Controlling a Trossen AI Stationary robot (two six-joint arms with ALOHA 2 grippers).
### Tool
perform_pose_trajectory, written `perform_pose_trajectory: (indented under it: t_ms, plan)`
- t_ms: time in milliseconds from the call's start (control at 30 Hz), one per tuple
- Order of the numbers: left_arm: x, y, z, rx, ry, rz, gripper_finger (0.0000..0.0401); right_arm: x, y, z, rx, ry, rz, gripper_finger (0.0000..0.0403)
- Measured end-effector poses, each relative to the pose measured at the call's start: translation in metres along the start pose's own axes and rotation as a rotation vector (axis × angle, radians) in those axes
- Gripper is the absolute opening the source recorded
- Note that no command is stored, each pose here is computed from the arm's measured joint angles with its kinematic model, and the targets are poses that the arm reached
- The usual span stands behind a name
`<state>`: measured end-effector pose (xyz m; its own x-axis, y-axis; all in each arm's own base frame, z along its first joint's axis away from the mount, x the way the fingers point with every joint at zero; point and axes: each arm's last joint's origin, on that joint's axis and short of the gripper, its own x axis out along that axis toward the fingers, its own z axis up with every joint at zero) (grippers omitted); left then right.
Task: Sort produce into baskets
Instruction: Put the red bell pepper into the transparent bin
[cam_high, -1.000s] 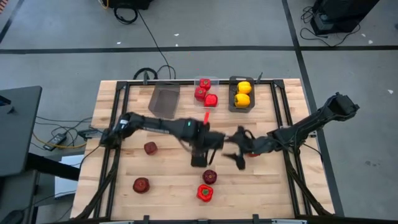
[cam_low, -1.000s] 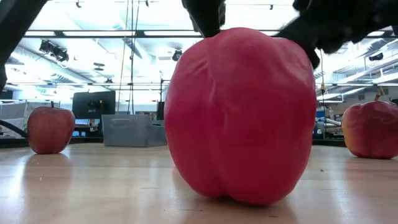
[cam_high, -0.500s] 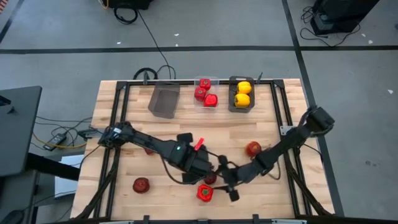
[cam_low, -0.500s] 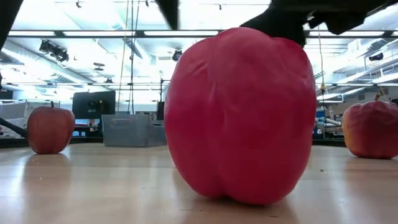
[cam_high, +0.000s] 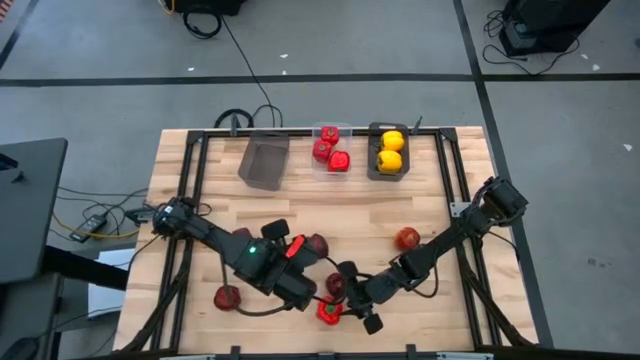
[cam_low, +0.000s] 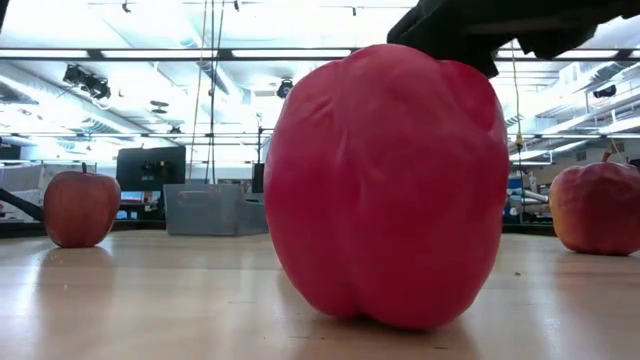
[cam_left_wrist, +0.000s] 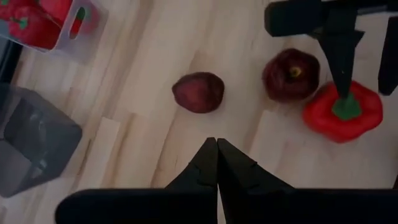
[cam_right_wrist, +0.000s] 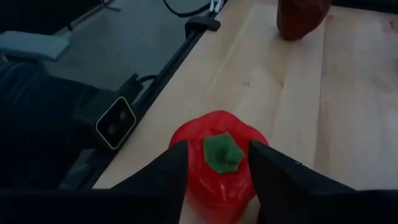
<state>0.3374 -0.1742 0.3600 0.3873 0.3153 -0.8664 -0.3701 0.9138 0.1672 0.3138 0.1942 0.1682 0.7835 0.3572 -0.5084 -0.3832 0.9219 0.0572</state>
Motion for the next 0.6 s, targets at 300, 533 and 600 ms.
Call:
perform_pose_trajectory:
  t_ms: [300, 533, 600]
  plan:
    - [-0.024, 0.016, 0.001, -0.145, -0.152, 0.049, 0.0005, 0.001, -0.005, -0.001, 0.051, 0.017, 0.022, 0.0140]
    - [-0.038, 0.038, 0.008, -0.195, -0.283, 0.117, 0.0016, 0.002, -0.011, 0.000, 0.073, 0.016, 0.008, 0.0153]
    - [-0.038, 0.043, 0.012, -0.197, -0.285, 0.124, 0.0017, 0.002, -0.012, -0.001, 0.076, 0.015, 0.007, 0.0158]
